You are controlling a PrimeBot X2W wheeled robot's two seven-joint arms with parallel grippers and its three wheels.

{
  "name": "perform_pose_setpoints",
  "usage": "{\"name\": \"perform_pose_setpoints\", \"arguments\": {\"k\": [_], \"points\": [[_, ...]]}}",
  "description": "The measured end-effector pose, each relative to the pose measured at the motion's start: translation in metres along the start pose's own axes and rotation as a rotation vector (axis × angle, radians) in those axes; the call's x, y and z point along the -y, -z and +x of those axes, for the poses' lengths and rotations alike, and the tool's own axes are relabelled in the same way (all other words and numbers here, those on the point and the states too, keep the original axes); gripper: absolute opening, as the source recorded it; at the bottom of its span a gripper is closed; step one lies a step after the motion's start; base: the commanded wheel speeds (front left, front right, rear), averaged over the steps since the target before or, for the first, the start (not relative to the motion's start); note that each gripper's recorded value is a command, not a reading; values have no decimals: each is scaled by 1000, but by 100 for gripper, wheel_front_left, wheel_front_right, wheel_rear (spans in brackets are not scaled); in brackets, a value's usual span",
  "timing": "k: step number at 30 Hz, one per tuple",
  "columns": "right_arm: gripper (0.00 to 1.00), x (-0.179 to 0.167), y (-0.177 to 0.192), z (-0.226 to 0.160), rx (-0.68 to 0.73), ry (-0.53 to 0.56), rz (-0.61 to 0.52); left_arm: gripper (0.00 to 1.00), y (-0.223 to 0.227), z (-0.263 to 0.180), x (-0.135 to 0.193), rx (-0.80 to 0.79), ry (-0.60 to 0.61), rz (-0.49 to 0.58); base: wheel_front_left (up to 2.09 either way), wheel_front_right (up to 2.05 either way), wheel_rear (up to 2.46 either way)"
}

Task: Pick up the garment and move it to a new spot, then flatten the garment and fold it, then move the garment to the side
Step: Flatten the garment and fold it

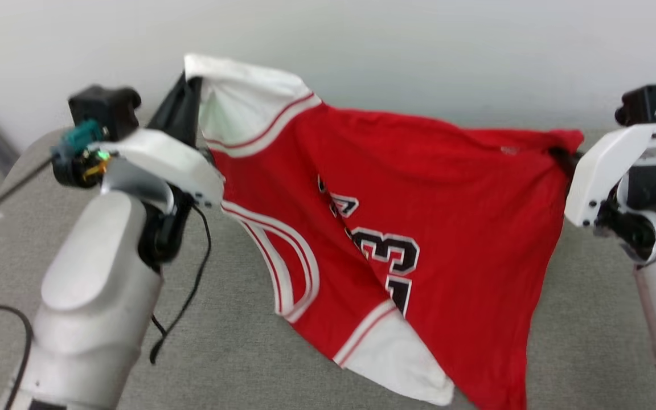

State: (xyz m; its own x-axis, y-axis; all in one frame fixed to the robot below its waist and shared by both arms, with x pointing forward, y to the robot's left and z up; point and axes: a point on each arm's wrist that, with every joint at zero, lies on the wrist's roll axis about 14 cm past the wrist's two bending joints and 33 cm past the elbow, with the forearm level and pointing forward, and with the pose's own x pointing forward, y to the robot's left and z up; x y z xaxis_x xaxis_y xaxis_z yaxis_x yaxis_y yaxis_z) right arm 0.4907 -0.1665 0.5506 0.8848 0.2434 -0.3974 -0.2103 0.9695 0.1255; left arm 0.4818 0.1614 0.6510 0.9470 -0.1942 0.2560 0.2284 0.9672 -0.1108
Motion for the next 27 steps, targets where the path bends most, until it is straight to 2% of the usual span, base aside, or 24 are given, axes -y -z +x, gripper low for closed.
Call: {"name": "perform_pose_setpoints", "arguments": {"k": [6,8,16,24,27], "points": [[0,3,-60,2,160,12,-20,0,-37,45,-9,63,0,56,0,0,0],[0,4,-101,6,261,14,-37,0,-60,70,-14,124,10,98,0,0,0],[0,10,-187,26,485,30,-89,0,-95,133,-26,232,17,159,0,0,0],[0,15,-227,64,589,30,-95,0,-88,182,-44,270,0,162,0,0,0],[0,17,-228,84,594,29,-102,0,-74,197,-50,265,-4,158,0,0,0]]}}
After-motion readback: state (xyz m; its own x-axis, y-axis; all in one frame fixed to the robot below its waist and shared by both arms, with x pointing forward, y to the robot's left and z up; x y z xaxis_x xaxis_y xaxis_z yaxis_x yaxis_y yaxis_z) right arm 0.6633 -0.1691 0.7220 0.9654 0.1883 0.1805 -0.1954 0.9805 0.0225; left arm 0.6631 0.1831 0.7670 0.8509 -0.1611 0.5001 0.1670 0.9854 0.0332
